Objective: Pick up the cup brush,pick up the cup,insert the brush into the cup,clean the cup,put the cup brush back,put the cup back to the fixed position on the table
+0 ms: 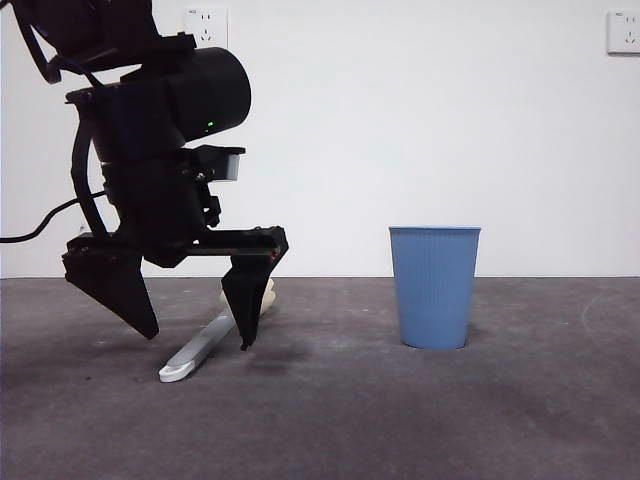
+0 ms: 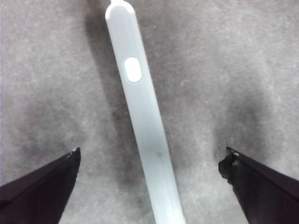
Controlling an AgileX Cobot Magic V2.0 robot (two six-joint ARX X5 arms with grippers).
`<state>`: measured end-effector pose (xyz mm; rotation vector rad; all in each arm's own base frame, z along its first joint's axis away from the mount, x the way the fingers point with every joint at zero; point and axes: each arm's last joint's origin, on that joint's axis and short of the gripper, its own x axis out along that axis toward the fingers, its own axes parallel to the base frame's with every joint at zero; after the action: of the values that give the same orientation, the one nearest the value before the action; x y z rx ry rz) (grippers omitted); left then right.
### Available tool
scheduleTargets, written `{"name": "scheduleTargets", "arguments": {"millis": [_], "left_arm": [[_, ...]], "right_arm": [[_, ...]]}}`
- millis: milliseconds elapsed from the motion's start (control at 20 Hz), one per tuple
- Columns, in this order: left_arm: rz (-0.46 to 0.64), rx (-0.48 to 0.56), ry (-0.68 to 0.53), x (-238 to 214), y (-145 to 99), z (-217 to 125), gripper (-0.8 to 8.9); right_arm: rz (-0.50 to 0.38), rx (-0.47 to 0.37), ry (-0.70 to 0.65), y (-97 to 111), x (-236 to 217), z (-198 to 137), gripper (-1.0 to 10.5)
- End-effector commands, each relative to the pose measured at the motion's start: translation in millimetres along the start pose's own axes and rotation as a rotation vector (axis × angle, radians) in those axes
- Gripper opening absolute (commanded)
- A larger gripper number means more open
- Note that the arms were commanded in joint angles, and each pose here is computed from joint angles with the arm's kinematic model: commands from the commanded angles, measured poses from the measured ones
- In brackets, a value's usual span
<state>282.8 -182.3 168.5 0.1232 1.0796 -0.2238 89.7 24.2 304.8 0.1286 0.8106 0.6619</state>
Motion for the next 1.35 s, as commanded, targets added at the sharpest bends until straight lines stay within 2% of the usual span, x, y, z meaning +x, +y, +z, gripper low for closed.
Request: {"name": "scheduleTargets", "arguments": {"millis": [50, 150, 300, 350, 500, 650, 800, 1000, 1200, 1350], "left_arm": [[0.008, -0.022, 0.022, 9, -2, -3, 5.61], [0.009, -0.021, 0.019, 8, -3, -4, 5.56], [0.004, -0.018, 0.026, 8, -4, -5, 2.87], [0.000, -0.018, 0.031, 8, -4, -5, 2.44], [-0.019, -0.025, 0.043, 9, -5, -6, 2.36], [-0.019, -0.020, 0.051, 8, -6, -7, -0.04], [-0.020, -0.019, 0.052, 8, -6, -7, -0.08], [-0.022, -0.003, 0.044, 0, -5, -6, -0.08], [-0.048, 0.048, -0.037, -33, -1, 0, -0.08], [-0.074, 0.105, -0.117, -69, 4, 3, -0.08]], "right_arm": [[0.002, 0.001, -0.008, 1, -1, 1, 6.3], [0.002, 0.001, -0.008, 1, -1, 1, 6.3], [0.002, 0.001, -0.008, 1, -1, 1, 6.3], [0.002, 0.001, -0.008, 1, -1, 1, 6.3], [0.002, 0.004, -0.007, 1, -1, 1, 6.3], [0.002, 0.004, -0.007, 1, -1, 1, 6.3], [0.002, 0.004, -0.007, 1, -1, 1, 6.3], [0.002, 0.053, 0.003, -1, 1, 3, 6.3], [0.028, 0.076, -0.006, -6, 10, 13, 6.2], [0.054, 0.083, -0.069, -11, 19, 28, 5.6]]}}
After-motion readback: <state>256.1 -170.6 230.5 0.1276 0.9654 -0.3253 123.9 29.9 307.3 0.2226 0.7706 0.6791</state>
